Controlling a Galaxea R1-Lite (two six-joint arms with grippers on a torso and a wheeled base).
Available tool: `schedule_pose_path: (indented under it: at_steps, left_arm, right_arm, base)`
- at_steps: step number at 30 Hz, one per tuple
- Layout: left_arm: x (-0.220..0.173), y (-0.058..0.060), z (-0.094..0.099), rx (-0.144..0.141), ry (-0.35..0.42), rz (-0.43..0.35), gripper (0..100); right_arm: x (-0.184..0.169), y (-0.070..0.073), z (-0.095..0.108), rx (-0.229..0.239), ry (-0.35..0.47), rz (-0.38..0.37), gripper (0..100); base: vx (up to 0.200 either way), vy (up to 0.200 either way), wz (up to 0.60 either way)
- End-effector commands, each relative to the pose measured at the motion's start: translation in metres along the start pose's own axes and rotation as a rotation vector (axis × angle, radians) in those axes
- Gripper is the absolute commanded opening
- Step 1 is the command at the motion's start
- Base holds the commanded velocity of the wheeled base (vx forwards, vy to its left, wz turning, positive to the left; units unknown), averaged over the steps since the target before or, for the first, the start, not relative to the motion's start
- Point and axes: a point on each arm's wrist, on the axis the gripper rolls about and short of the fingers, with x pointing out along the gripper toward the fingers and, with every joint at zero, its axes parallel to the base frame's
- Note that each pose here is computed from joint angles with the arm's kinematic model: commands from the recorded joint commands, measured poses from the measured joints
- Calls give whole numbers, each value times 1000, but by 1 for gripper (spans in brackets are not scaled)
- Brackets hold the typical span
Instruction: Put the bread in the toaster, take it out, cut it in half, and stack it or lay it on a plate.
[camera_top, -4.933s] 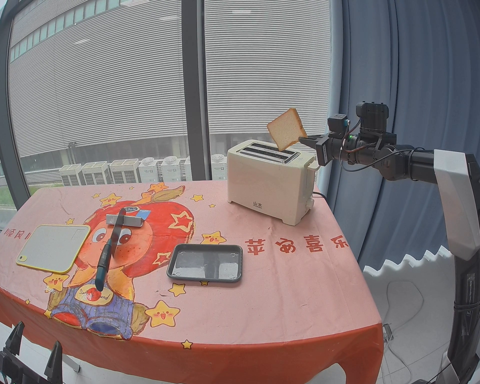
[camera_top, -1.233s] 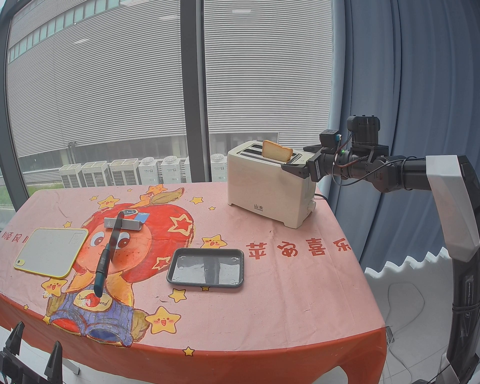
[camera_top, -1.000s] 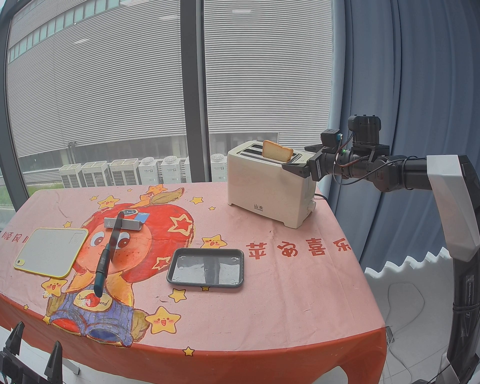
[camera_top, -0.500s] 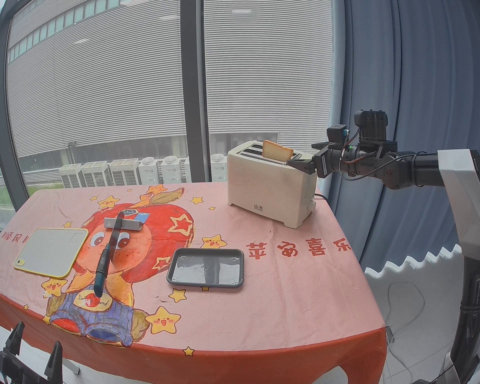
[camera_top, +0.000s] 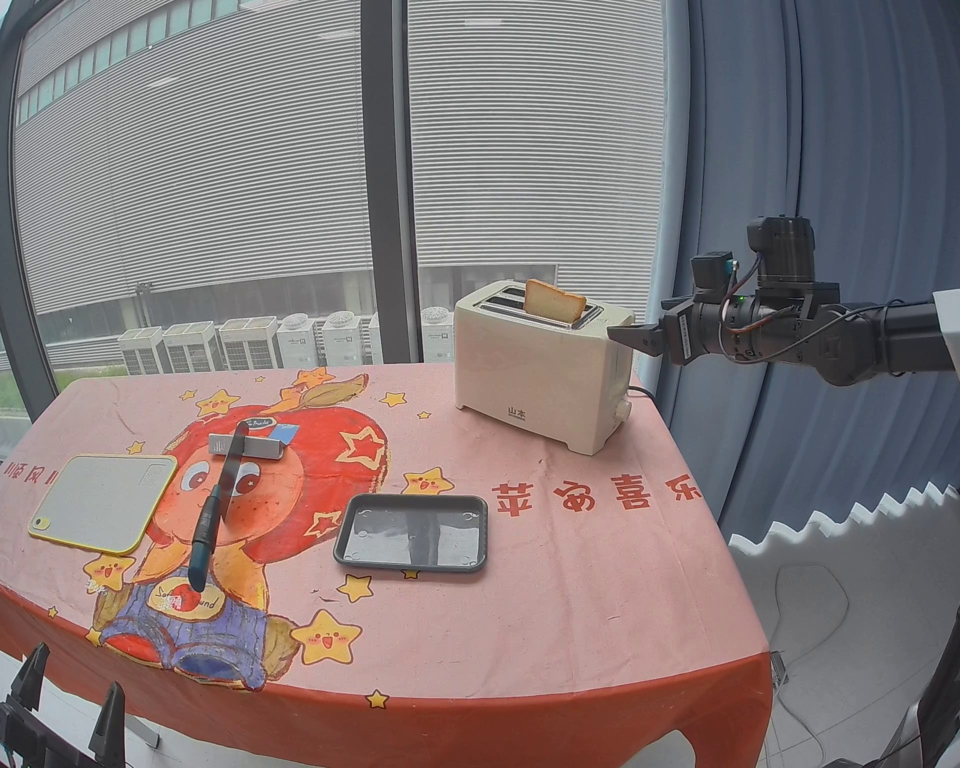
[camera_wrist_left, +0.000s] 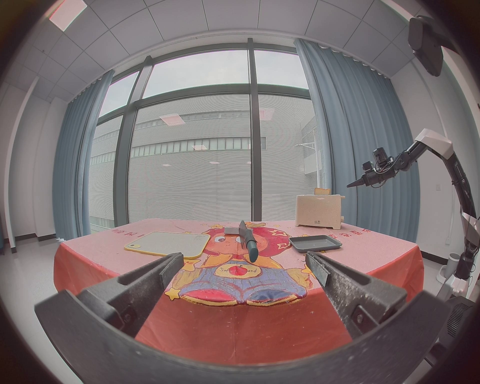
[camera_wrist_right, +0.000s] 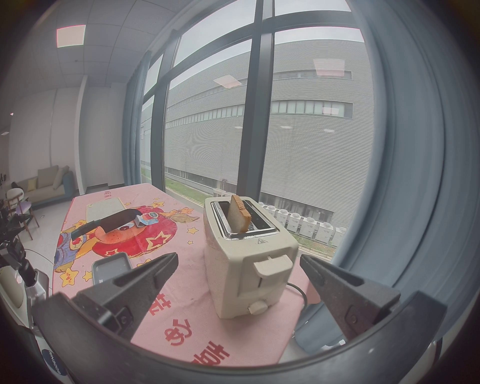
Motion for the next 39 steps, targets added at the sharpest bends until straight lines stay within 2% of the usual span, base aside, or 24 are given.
schedule_pose_path:
  at_steps: [1,5,12,13,15,21,26,29,39]
  left_arm:
    - [0,0,-5,0,3,0,100]
    - [0,0,-5,0,5,0,100]
    - [0,0,-5,0,5,0,100]
    - [0,0,-5,0,6,0,100]
    - [0,0,-5,0,5,0,100]
    - [0,0,-5,0,5,0,100]
    - [0,0,-5,0,5,0,100]
    - [0,0,-5,0,5,0,100]
    - [0,0,-5,1,5,0,100]
  right_arm:
    - [-17,-6,6,1,-16,-26,100]
    - [-17,-10,2,2,-22,-38,100]
    - [0,-19,-4,-1,-105,-71,100]
    - [2,-20,-5,5,-110,-75,0]
    - [7,-21,-8,22,-111,-74,0]
    - [23,-29,-19,32,-95,-74,0]
    - [47,-39,-24,21,-155,-82,0]
    - [55,-42,-22,17,-166,-80,0]
    - [80,-48,-39,15,-172,-81,0]
  base:
    - [0,0,0]
    - [0,0,0]
    - [0,0,0]
    - [0,0,0]
    - [0,0,0]
    - [0,0,0]
    - [0,0,0]
    - [0,0,0]
    - [0,0,0]
